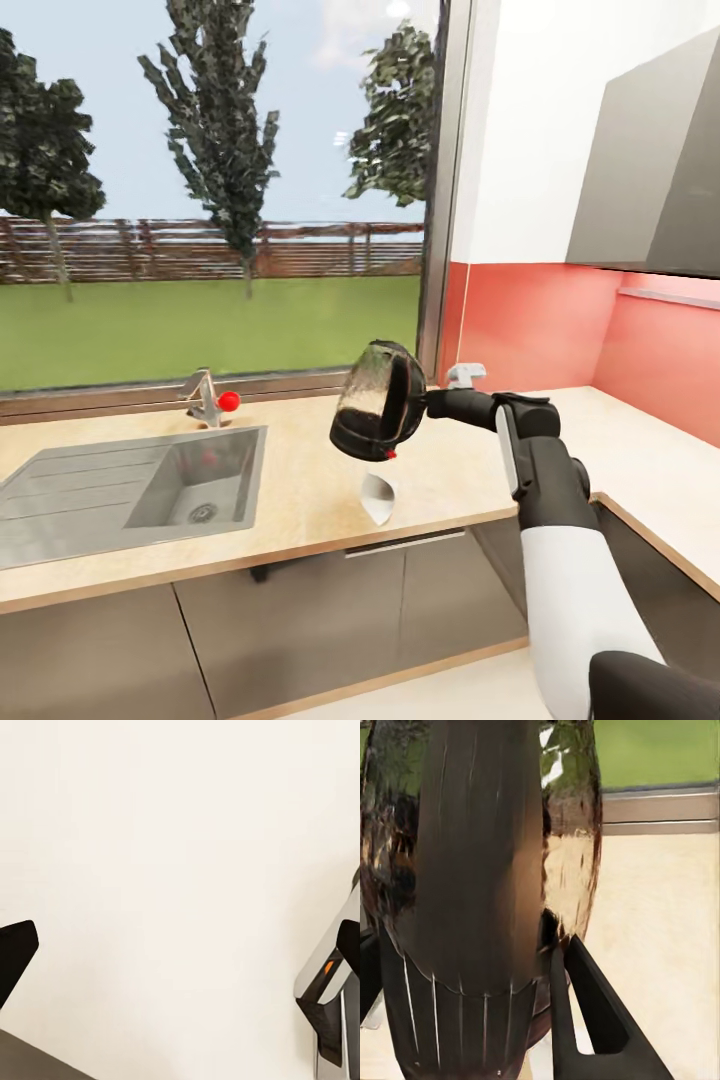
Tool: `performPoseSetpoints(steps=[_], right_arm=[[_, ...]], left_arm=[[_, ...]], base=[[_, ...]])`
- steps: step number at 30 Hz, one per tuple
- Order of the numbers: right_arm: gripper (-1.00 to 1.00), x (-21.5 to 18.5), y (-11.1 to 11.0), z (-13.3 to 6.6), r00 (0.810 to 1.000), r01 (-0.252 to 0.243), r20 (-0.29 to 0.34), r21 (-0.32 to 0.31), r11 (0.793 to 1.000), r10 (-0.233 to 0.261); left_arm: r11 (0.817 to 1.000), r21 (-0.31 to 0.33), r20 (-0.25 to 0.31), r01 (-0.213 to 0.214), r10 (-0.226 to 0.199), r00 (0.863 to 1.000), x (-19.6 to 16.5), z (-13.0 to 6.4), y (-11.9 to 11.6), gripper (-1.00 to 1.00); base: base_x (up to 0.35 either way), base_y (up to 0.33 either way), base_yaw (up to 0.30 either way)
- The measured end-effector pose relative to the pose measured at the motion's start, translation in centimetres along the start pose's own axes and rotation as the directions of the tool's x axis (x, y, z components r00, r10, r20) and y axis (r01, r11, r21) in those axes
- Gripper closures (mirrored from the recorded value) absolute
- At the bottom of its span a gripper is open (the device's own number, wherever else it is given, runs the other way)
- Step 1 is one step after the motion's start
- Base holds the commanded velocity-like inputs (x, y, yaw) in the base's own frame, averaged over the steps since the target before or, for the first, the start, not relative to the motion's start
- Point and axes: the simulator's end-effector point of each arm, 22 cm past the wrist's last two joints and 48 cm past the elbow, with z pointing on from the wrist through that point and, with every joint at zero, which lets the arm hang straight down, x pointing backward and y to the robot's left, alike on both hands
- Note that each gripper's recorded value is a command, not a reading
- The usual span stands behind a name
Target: Set up a coffee station on the kitchen countertop: keep the coffee maker on the countertop, move the bottle of coffee from the kitchen shelf to the counter next to the coffee maker, place a paper coffee filter on top of the coffee maker, put the saucer next to the coffee maker with the coffee cup on the saucer, and place the electric kettle next to the coffee maker.
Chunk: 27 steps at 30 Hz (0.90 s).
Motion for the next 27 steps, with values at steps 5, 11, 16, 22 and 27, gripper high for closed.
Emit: performPoseSetpoints(steps=[5, 11, 16, 22, 27], right_arm=[[1.00, -1.8, 0.3, -1.9, 1.000, -0.009, 0.021, 0.014, 1.000, 0.008], [1.00, -2.3, 0.4, -2.6, 1.000, -0.008, 0.028, 0.023, 1.000, 0.007], [1.00, -2.3, 0.2, -2.6, 1.000, -0.006, 0.026, 0.033, 0.999, 0.005], [1.00, -1.7, 0.1, -2.2, 1.000, 0.006, -0.001, 0.077, 0.997, -0.006], [1.00, -1.6, 0.5, -2.0, 1.000, 0.013, -0.007, 0.088, 0.996, -0.012]], left_arm=[[1.000, 0.000, 0.000, 0.001, -0.001, 1.000, 0.0, 0.0, 0.0, -1.00], [1.000, -0.001, -0.001, 0.001, -0.001, 1.000, 0.0, 0.0, 0.0, -1.00], [1.000, -0.002, -0.001, 0.001, -0.001, 1.000, 0.0, 0.0, 0.1, -1.00], [1.000, -0.001, 0.000, 0.002, -0.002, 1.000, 0.0, 0.0, 0.1, -1.00], [1.000, 0.000, 0.000, 0.002, -0.002, 1.000, 0.0, 0.0, 0.0, -1.00]], base=[[0.000, 0.012, 0.000], [0.000, 0.001, 0.000], [0.000, 0.103, 0.000], [0.000, 0.257, 0.000], [0.000, 0.288, 0.000]])
